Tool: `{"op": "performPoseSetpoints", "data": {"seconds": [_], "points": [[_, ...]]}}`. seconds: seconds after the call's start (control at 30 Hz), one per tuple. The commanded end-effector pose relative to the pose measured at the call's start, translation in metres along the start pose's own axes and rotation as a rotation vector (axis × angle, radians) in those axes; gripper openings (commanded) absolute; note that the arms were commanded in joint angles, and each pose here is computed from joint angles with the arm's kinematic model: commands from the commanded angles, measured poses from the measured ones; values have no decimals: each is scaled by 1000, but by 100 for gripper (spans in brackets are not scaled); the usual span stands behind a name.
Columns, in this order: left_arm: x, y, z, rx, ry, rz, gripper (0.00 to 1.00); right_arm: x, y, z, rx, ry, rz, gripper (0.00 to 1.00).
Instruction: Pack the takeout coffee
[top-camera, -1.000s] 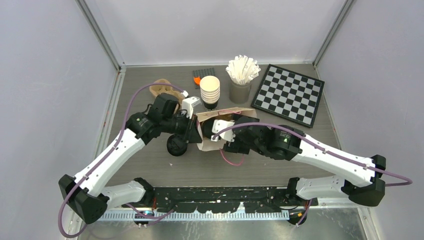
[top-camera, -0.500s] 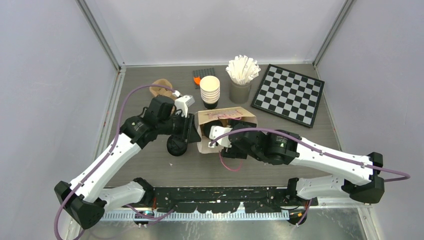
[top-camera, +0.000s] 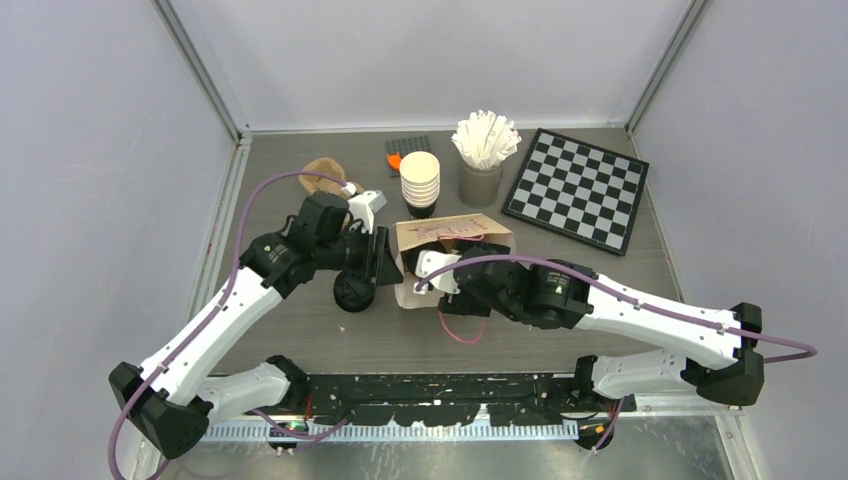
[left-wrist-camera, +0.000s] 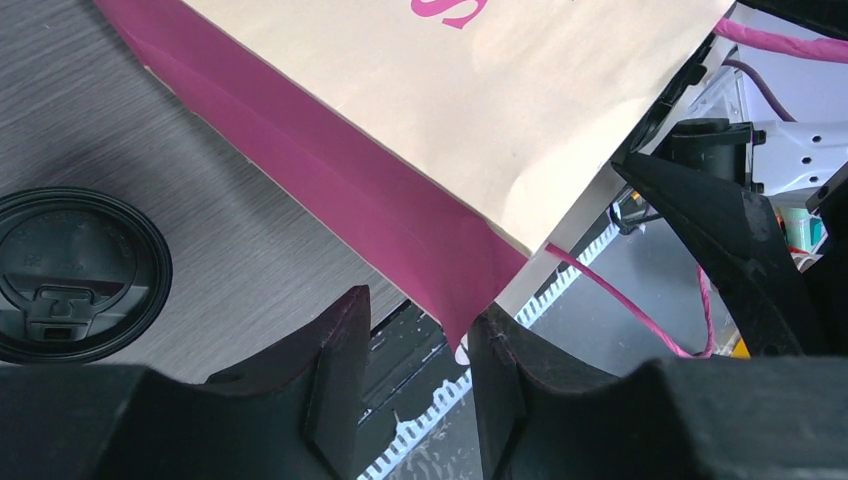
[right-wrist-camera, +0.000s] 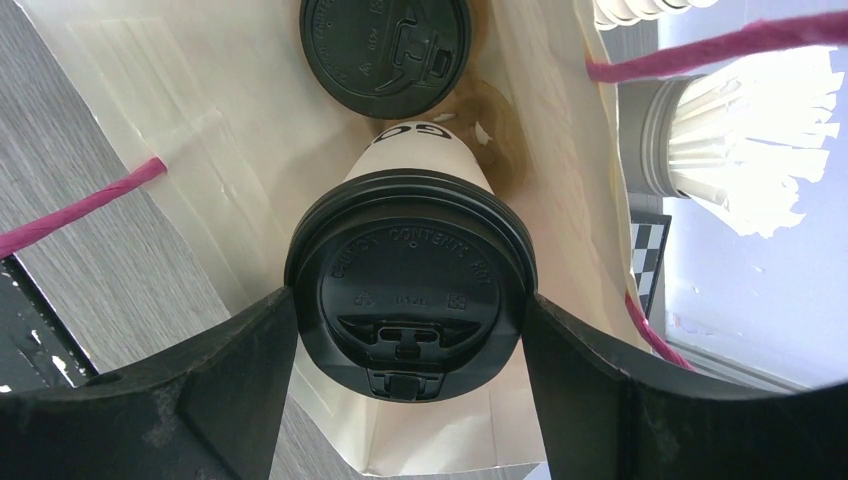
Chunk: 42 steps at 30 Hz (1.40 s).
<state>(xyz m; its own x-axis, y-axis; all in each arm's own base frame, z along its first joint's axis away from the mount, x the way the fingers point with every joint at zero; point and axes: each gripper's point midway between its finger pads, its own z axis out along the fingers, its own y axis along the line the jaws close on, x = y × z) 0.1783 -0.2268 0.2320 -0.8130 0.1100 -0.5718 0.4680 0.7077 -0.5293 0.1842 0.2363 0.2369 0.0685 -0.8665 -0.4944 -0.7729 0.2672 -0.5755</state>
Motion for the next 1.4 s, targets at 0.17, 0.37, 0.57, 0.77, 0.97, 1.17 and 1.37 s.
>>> {"op": "performPoseSetpoints", "data": {"seconds": [0.17, 0.37, 0.57, 0.77, 0.97, 1.17, 1.37], "points": [[-5, -6, 7, 34, -10, -8, 39, -10, -9, 4, 51, -40, -10, 68], [-3, -6, 7, 42, -3, 5, 25, -8, -14, 4, 64, -37, -46, 69], [-4, -8, 7, 52, -1, 17, 19, -6, -18, 2, 69, -41, -64, 69], [-5, -10, 6, 63, -1, 24, 12, -2, -27, 3, 99, -23, -98, 69], [-5, -12, 6, 71, 0, 25, 5, 7, -31, 9, 94, -8, -143, 69], [-7, -15, 5, 81, -1, 26, 0, 15, -27, 19, 70, -16, -240, 69], [-8, -17, 5, 88, -1, 20, 0, 17, -24, 28, 62, -35, -284, 69]]}}
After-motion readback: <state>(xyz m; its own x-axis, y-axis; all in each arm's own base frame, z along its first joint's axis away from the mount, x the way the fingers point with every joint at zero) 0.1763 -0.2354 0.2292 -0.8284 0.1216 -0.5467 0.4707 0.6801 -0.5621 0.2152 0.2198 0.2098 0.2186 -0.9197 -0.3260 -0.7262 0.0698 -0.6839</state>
